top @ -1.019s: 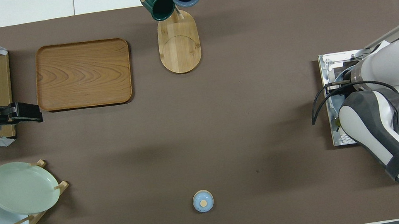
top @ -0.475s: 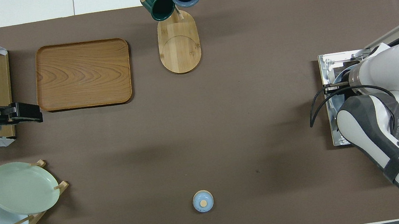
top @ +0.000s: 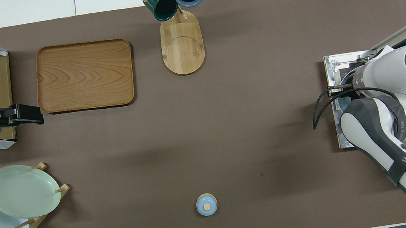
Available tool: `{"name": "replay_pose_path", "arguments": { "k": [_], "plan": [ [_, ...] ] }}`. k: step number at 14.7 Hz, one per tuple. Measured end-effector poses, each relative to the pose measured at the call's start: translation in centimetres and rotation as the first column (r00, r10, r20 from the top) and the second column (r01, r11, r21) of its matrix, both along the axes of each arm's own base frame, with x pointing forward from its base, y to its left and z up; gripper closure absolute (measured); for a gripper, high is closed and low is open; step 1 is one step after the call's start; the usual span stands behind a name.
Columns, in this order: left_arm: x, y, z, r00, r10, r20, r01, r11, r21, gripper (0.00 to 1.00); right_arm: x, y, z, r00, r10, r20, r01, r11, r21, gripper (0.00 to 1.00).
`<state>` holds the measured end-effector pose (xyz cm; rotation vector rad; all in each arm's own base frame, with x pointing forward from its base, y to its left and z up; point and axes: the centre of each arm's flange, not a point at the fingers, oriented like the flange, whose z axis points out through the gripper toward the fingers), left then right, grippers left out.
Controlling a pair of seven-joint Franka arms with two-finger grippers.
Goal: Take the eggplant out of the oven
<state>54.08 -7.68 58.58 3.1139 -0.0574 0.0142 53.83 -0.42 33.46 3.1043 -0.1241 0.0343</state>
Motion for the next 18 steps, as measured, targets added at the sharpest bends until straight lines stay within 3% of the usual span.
{"name": "replay_pose_path", "arguments": {
  "k": [6,9,13,18],
  "plan": [
    [0.0,0.0,0.0,1.0,0.0,0.0,0.0,1.0,0.0,0.0,-0.1,-0.2,-0.4,1.0,-0.004,0.005,0.004,1.0,0.001,0.79],
    [0.0,0.0,0.0,1.0,0.0,0.0,0.0,1.0,0.0,0.0,-0.2,-0.3,-0.3,1.0,-0.008,0.007,0.008,1.0,0.002,0.94],
    [0.0,0.0,0.0,1.0,0.0,0.0,0.0,1.0,0.0,0.0,-0.2,-0.3,-0.3,1.0,-0.007,0.003,0.007,1.0,0.002,0.94],
    [0.0,0.0,0.0,1.0,0.0,0.0,0.0,1.0,0.0,0.0,0.8,1.6,0.7,0.998,0.029,-0.048,-0.03,1.0,-0.006,0.96]
  ]
}}
